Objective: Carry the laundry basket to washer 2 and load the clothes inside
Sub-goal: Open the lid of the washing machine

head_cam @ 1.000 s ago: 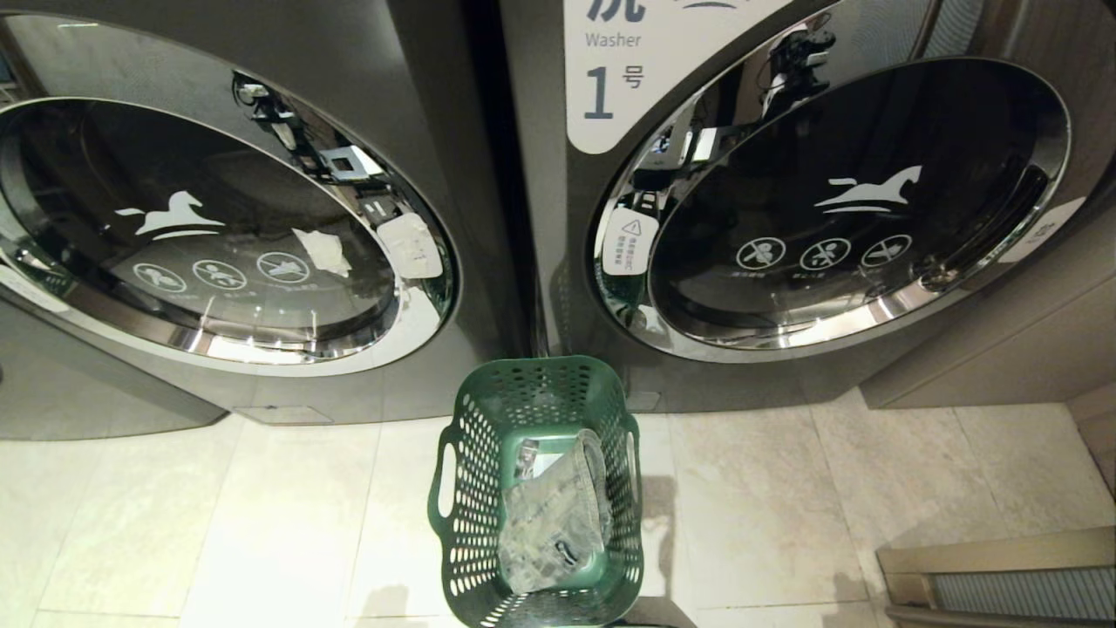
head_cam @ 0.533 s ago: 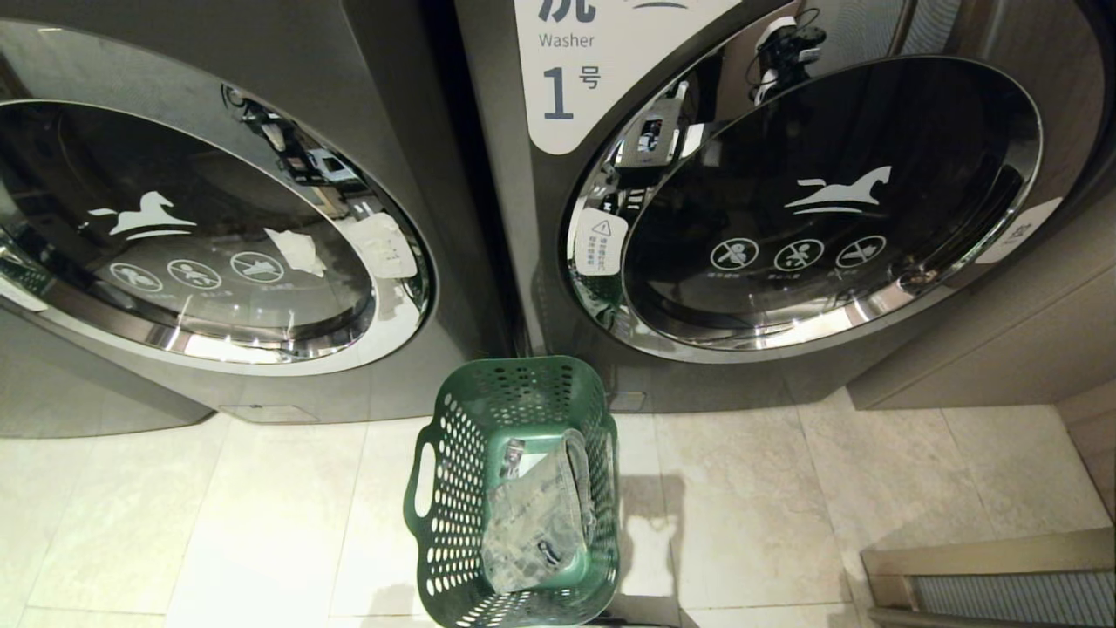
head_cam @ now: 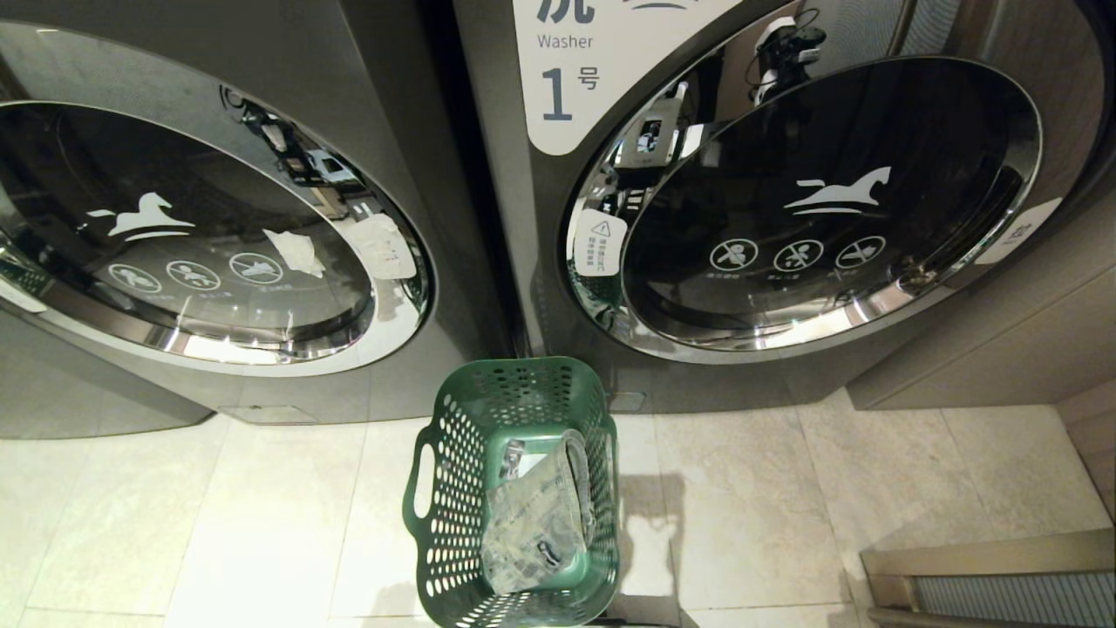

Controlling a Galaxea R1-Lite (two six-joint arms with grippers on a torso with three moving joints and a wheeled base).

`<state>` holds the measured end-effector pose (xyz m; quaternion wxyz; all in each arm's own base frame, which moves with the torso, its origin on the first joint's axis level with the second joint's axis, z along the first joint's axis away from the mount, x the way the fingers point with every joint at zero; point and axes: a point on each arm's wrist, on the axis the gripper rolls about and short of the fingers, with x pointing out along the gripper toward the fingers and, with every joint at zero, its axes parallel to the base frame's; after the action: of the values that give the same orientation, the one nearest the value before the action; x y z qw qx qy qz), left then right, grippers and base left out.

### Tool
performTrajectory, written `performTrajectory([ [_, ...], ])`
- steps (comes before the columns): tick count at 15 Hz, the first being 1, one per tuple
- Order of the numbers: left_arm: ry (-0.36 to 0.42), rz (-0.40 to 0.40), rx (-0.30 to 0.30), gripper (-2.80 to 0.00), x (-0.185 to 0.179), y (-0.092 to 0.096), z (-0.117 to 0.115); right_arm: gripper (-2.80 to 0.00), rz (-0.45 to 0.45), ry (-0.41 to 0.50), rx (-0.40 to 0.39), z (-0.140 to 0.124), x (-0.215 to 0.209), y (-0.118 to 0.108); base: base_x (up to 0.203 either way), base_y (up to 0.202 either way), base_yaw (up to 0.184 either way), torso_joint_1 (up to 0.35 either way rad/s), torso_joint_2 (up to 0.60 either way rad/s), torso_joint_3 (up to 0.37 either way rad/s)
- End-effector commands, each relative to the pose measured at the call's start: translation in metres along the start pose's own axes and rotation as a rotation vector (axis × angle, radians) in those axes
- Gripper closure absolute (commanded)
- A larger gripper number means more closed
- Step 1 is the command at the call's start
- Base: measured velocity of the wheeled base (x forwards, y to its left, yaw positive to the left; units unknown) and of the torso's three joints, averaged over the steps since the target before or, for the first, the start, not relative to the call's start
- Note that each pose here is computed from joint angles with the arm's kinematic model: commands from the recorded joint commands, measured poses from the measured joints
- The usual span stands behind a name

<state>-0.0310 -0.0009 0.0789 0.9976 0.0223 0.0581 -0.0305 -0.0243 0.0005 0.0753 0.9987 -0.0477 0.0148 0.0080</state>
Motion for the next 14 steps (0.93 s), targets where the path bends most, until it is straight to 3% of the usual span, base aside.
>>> performTrajectory([
  [1,-0.085,-0.035,-0.003,0.0,-0.006,0.0,0.017,0.0,0.001,-0.001,-0.001,0.0,0.0,0.0,0.0,0.0,0.0,0.0,0.0,0.0],
  [3,-0.138,-0.091,-0.016,0.0,-0.013,0.0,0.051,0.0,0.001,0.0,-0.001,0.0,0.0,0.0,0.0,0.0,0.0,0.0,0.0,0.0],
  [6,-0.021,-0.143,-0.104,0.0,0.011,0.003,0.105,0.0,0.001,-0.001,0.001,0.0,0.0,0.0,0.0,0.0,0.0,0.0,0.0,0.0],
  [8,0.095,-0.186,-0.177,0.0,0.042,0.004,0.127,0.0,0.001,0.0,0.001,0.0,0.0,0.0,0.0,0.0,0.0,0.0,0.0,0.0],
  [11,0.227,-0.291,-0.231,0.0,0.101,0.003,0.139,0.0,0.001,0.0,0.001,0.0,0.0,0.0,0.0,0.0,0.0,0.0,0.0,0.0],
  [14,0.33,-0.335,-0.215,0.0,0.167,0.003,0.13,0.0,0.001,0.0,0.001,0.0,0.0,0.0,0.0,0.0,0.0,0.0,0.0,0.0],
])
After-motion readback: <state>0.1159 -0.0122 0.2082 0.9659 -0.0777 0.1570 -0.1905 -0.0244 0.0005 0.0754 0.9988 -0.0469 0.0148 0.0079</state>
